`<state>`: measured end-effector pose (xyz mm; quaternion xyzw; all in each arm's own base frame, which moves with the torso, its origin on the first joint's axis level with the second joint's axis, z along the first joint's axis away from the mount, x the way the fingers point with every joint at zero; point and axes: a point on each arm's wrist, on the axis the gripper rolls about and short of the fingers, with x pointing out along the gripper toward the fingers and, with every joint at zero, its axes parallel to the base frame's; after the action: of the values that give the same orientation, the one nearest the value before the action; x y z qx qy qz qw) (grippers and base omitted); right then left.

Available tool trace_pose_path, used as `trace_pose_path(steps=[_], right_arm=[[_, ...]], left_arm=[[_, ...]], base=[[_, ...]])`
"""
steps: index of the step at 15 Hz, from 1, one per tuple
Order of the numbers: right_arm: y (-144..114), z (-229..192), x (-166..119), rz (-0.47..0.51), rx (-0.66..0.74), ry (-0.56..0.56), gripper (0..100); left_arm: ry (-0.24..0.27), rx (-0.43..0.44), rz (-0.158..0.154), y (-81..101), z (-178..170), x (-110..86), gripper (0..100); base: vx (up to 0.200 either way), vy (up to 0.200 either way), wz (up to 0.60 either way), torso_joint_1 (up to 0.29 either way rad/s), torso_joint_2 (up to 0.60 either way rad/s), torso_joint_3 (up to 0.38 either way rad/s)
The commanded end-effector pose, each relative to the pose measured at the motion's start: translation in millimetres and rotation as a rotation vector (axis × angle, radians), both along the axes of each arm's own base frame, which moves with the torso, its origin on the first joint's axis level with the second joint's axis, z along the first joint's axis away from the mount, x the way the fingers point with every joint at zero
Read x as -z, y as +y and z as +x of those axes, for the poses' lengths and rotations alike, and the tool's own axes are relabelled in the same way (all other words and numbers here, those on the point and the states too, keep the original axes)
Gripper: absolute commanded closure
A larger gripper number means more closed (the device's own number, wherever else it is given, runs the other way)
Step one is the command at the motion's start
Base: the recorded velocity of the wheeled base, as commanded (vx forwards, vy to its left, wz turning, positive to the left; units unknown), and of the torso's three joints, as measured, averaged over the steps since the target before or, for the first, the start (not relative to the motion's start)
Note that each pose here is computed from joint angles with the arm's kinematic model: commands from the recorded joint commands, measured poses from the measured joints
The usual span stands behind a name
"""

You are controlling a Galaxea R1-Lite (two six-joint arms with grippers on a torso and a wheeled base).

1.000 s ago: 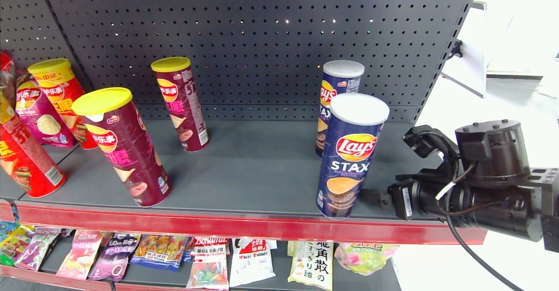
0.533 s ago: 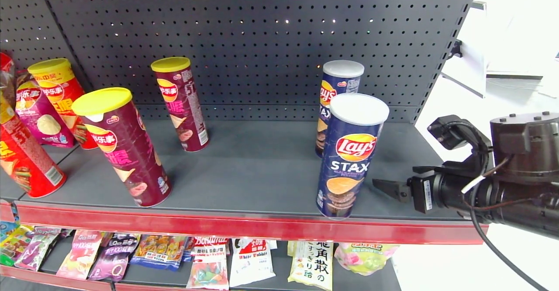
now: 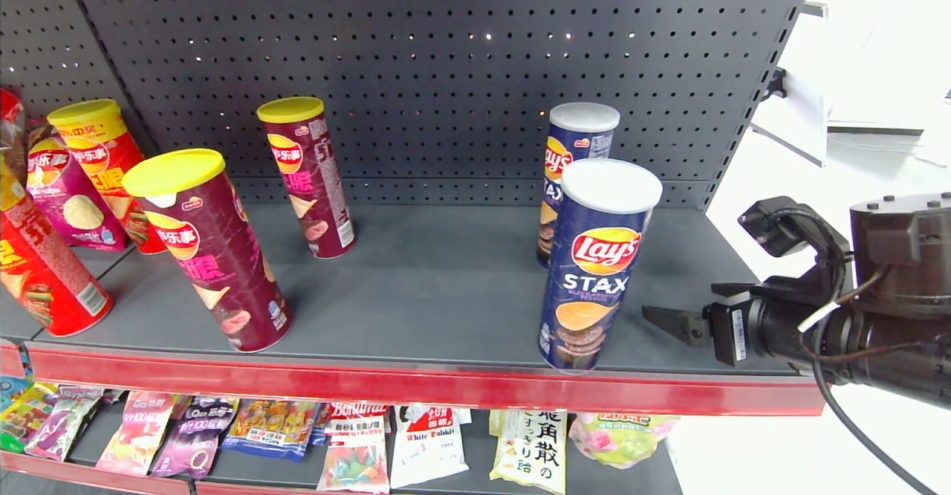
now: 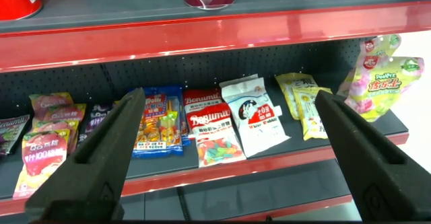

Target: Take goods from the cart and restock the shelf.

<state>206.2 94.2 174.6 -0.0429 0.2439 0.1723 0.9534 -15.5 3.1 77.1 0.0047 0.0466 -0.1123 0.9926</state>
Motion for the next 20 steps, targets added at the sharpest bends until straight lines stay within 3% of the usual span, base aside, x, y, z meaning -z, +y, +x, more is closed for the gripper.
trace_pose_path(steps=[1,16,20], right_arm=[[0,0,1,-0.002,0.000,0.006,0],[9,-3,8,-0.030,-0.052,0.023,0],[-28,-19,-9,-0.004,0.071,-0.079,0]], left_arm=[[0.001,0.000,0.000,0.0,0,0.0,0],[0.001,0.000,0.000,0.0,0,0.0,0],[0.001,-0.001,0.000,-0.1,0,0.0,0]], base=[[0.000,0.000,0.00,0.000,0.00,0.000],[0.000,0.000,0.00,0.000,0.00,0.000],[0.000,0.000,0.00,0.000,0.00,0.000]])
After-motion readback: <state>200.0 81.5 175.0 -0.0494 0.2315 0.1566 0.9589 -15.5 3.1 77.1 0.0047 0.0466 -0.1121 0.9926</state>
